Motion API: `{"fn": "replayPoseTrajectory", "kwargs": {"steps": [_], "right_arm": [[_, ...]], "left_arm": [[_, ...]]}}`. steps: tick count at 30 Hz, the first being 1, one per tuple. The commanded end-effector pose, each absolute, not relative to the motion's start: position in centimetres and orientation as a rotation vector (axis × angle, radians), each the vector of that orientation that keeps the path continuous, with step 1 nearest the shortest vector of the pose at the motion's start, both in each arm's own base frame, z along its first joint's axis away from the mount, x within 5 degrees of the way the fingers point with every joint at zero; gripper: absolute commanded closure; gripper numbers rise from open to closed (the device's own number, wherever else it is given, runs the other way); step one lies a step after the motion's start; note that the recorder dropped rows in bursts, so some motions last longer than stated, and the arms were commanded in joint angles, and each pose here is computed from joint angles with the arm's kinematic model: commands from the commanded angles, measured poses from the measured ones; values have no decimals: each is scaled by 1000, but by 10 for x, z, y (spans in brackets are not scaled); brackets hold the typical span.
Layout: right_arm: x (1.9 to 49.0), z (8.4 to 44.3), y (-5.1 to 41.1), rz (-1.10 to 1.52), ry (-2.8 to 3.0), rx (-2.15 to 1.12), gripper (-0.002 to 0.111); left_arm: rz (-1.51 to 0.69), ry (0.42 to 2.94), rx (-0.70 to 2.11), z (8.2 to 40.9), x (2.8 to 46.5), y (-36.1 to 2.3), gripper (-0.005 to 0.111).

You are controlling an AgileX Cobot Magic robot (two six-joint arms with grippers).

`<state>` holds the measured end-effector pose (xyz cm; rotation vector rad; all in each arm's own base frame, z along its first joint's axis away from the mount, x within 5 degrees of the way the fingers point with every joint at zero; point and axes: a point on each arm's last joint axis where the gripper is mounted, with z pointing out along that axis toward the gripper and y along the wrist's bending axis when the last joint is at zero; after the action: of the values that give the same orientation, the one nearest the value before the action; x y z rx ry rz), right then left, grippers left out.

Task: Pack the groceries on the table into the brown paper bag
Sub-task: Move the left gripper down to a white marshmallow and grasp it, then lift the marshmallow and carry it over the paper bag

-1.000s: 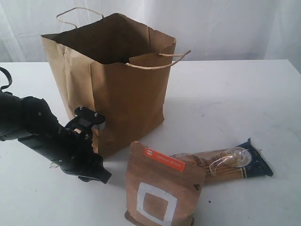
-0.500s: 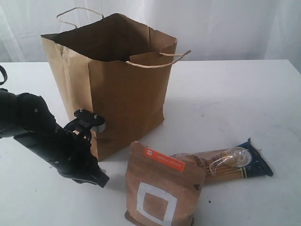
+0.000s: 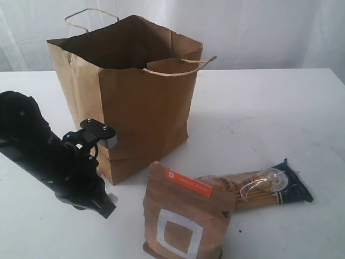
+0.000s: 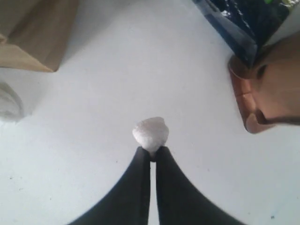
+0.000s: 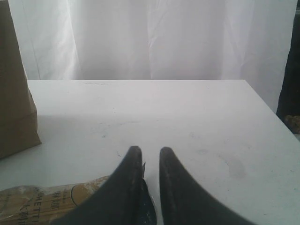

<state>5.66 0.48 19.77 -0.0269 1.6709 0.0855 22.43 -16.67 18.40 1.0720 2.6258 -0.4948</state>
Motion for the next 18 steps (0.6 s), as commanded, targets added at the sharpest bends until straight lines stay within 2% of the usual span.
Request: {"fn": "replayPoseTrajectory", "kwargs": {"steps": [1, 8, 18], "right_arm": [[56, 198, 5, 81, 1656, -25, 94], [56, 198, 5, 81, 1656, -25, 94], [56, 198, 5, 81, 1656, -25, 94]], "left_arm": [[-492, 2592, 1130, 209, 210, -159, 107], [-431, 2470, 1105, 255, 190, -142, 107], [-298, 2235, 950, 351, 172, -110, 107]]}}
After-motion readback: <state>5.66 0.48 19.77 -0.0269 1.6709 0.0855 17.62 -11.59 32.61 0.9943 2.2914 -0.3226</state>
